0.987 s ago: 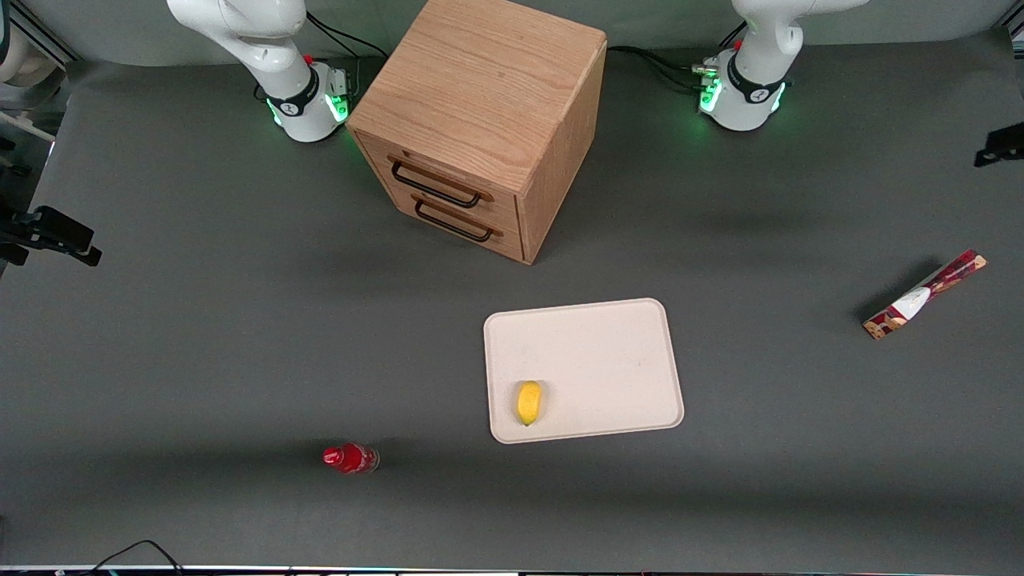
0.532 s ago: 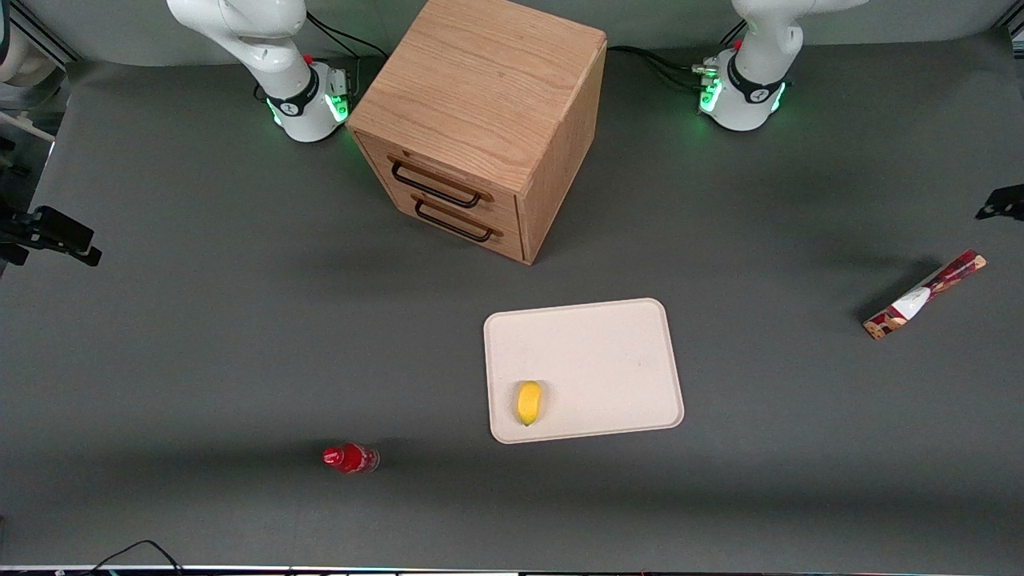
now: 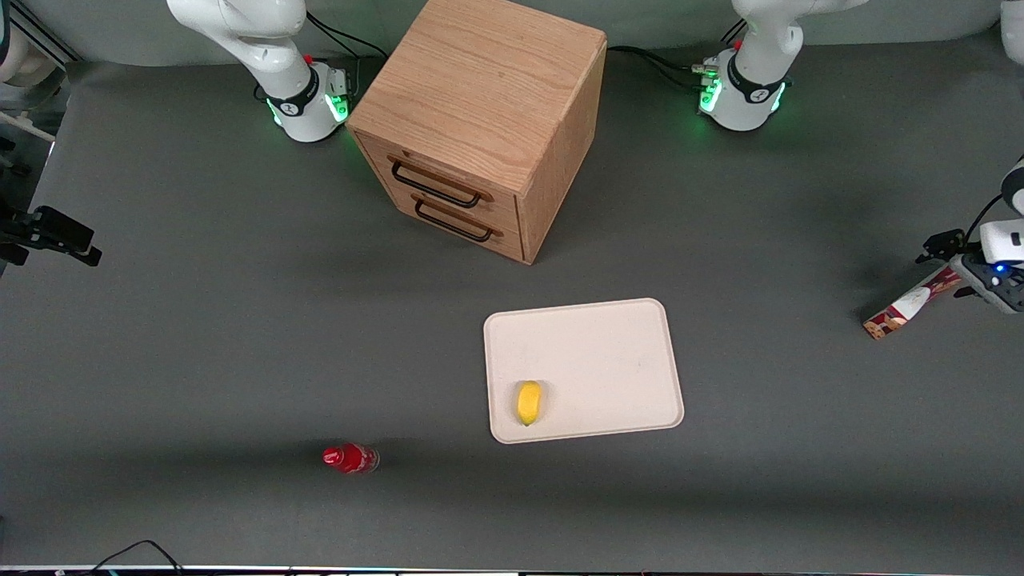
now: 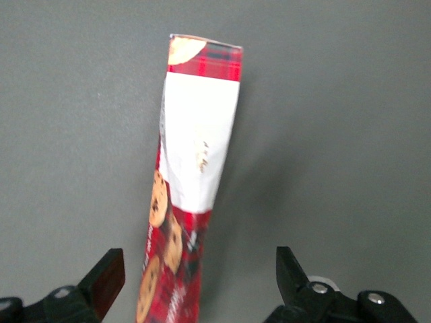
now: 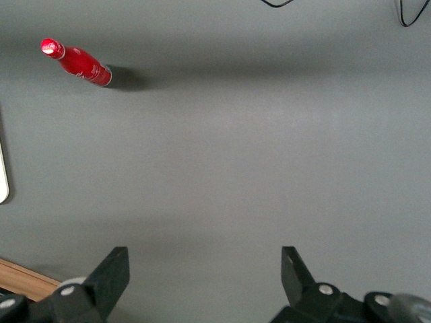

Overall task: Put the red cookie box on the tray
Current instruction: 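Grasp the cookie box end with the left gripper and lift it over the tray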

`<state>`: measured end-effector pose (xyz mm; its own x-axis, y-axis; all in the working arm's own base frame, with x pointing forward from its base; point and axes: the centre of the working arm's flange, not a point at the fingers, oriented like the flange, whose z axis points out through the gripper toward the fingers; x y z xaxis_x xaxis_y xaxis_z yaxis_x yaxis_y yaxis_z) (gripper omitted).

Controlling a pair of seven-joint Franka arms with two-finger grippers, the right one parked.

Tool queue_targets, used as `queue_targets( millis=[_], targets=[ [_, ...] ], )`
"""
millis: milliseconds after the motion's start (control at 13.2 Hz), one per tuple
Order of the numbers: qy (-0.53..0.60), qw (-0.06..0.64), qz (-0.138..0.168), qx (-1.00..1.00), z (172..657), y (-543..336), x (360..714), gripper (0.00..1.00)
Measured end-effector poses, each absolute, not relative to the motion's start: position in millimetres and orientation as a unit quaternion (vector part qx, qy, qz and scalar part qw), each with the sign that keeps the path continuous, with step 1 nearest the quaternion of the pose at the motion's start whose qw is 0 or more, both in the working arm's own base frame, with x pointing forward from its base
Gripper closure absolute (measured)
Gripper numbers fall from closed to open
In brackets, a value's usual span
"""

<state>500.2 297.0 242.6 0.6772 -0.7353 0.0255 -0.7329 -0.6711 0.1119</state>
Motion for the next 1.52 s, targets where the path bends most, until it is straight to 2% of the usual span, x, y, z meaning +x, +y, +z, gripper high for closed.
queue_targets(
  millis=[76, 228, 304, 532, 684, 987, 1291, 1519],
  targets=[
    [-0.402, 0.051, -0.003, 0.914, 233, 300, 501, 0.07],
    [-0.402, 0.046, -0.001, 0.914, 215, 302, 500, 0.34],
    [-0.401, 0.048, -0.002, 0.915, 212, 302, 500, 0.44],
    [-0.394, 0.058, 0.002, 0.917, 220, 301, 510, 0.81],
    [-0.384, 0.077, 0.003, 0.920, 239, 298, 526, 0.96],
    [-0.341, 0.115, 0.000, 0.933, 297, 290, 564, 0.96],
    [-0.261, 0.121, -0.045, 0.957, 378, 264, 591, 0.96],
    [-0.191, 0.094, -0.080, 0.974, 441, 193, 606, 0.96]
  ],
)
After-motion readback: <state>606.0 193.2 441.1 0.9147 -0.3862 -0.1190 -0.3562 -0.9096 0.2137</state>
